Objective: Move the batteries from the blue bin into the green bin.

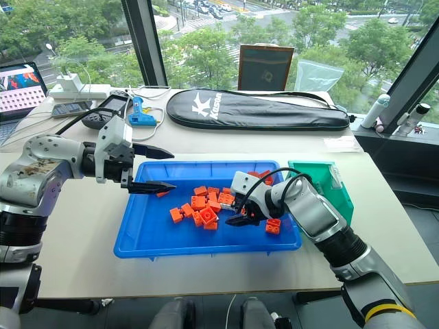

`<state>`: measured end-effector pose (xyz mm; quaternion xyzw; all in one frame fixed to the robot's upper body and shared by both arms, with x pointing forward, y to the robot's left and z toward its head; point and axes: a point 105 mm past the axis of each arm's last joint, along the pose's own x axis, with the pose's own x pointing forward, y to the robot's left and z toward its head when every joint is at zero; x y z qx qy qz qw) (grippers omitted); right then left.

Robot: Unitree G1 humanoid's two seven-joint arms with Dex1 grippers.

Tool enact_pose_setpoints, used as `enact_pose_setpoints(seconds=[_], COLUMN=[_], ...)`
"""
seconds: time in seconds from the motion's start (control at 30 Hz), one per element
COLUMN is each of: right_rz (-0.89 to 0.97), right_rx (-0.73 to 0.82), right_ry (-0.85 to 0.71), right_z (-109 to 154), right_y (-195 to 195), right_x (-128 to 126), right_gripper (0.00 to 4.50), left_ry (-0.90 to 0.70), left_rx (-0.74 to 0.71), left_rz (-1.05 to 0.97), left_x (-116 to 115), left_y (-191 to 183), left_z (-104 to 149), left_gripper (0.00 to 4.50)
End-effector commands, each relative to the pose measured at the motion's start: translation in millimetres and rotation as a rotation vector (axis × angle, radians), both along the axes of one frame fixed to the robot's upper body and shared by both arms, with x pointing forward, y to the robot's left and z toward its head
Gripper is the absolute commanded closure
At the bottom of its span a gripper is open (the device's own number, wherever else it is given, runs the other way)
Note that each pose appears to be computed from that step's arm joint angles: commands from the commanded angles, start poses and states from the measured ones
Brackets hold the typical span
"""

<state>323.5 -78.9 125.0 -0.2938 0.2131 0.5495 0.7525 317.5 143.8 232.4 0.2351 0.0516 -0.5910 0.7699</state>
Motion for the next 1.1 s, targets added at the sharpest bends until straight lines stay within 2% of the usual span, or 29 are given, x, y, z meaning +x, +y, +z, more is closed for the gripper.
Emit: enact_pose_setpoints(seconds=[0.03, 0.53, 0.7, 0.8, 0.97, 1.1], right_rz=[0.007, -0.011, 0.003, 0.003, -0.026, -0.136], right_rx=[0.005, -0.02, -0.02, -0.016, 0.012, 0.024], right_ry=[-0.027, -0.012, -0.004, -0.032, -0.094, -0.149], right_z=[5.8, -13.6, -14.6, -2.5, 32.5, 65.4], right_y=[0.8, 5.6, 4.5, -0.2, -11.9, -46.1], right_x=[3.0, 9.6, 5.3, 6.2, 9.4, 16.7], right_gripper=[1.73, 1.73, 3.05, 4.19, 4.25, 4.25], left_ry=[-0.047, -0.055, -0.055, -0.053, -0.03, 0.062], left_rx=[0.019, 0.029, 0.029, 0.024, -0.002, -0.031], left_rz=[-0.013, -0.002, 0.0, -0.004, -0.027, -0.084], left_x=[-3.2, -1.8, -1.5, -1.6, -3.4, -13.5], left_y=[-0.2, 2.1, 2.4, 1.5, -2.0, -6.4], left_z=[7.1, 8.2, 8.4, 8.7, 10.9, 10.6], left_gripper=[0.0, 0.0, 0.0, 0.0, 0.0, 0.0])
